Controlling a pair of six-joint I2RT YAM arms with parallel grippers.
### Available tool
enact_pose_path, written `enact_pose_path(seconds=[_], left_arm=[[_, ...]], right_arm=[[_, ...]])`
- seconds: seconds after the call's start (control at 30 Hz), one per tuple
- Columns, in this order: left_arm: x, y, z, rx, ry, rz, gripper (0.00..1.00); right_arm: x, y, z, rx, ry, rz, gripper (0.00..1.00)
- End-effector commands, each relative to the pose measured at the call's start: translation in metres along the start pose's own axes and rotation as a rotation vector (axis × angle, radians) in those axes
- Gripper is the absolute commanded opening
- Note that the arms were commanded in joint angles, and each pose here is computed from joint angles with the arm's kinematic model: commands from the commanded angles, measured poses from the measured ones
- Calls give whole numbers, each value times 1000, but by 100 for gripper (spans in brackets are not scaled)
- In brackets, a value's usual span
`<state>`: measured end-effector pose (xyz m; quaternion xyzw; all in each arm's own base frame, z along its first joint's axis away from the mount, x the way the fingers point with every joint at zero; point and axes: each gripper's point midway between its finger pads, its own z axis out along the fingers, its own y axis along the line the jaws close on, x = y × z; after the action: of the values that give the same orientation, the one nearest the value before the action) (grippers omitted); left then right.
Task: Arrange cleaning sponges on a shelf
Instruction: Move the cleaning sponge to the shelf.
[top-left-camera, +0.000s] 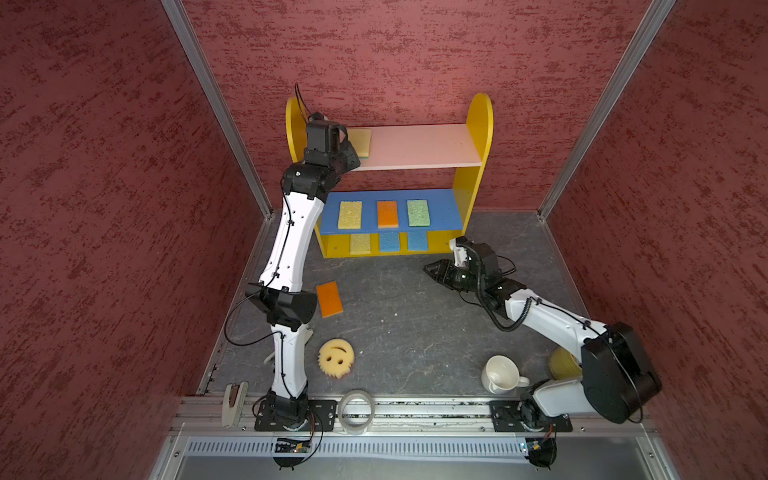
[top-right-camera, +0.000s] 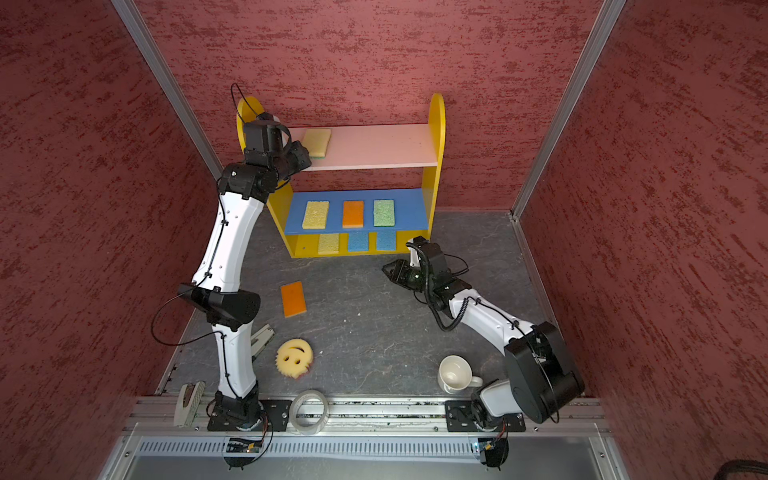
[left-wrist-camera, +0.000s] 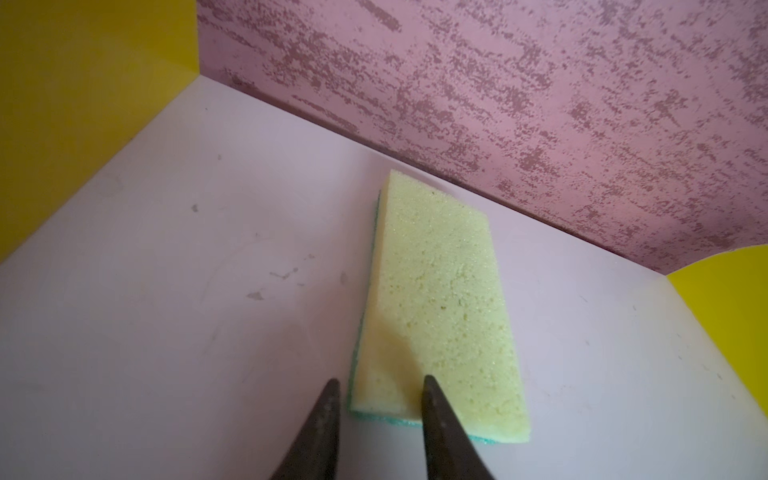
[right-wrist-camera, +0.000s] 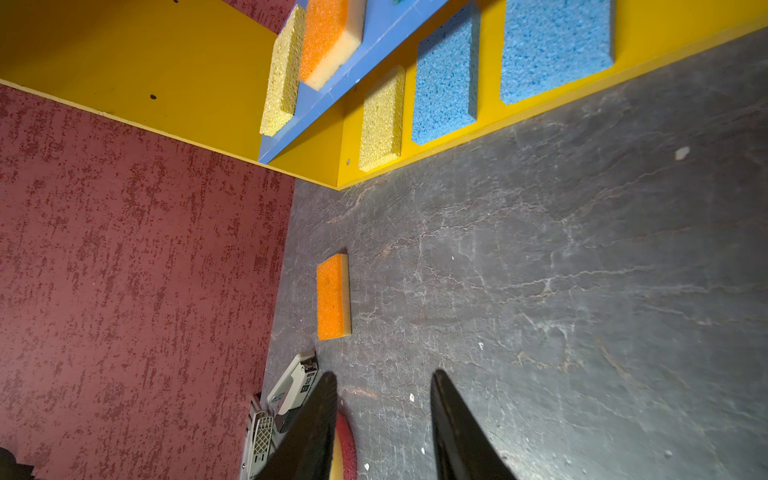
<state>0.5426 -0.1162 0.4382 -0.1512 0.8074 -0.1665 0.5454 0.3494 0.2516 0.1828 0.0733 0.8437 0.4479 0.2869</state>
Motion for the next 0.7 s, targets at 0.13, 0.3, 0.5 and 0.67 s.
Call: enact_pose_path(seconds=[0.13,0.3,0.5,0.67], left_arm=[[-1,-1,-14,21,22,-16,20],[-8,-5,-20,35,3,-26,10],[-16,-14,-33,45,-36,-25,7],[-20,-17,-43,48,-48,-19,6]], right_arm=[[-1,-3,2,-12,-11,20,39],[1,-5,2,-14,-11,31,39],[4,-9,3,-17,-8,42,39],[6,-8,2,-20,-3,40,39]])
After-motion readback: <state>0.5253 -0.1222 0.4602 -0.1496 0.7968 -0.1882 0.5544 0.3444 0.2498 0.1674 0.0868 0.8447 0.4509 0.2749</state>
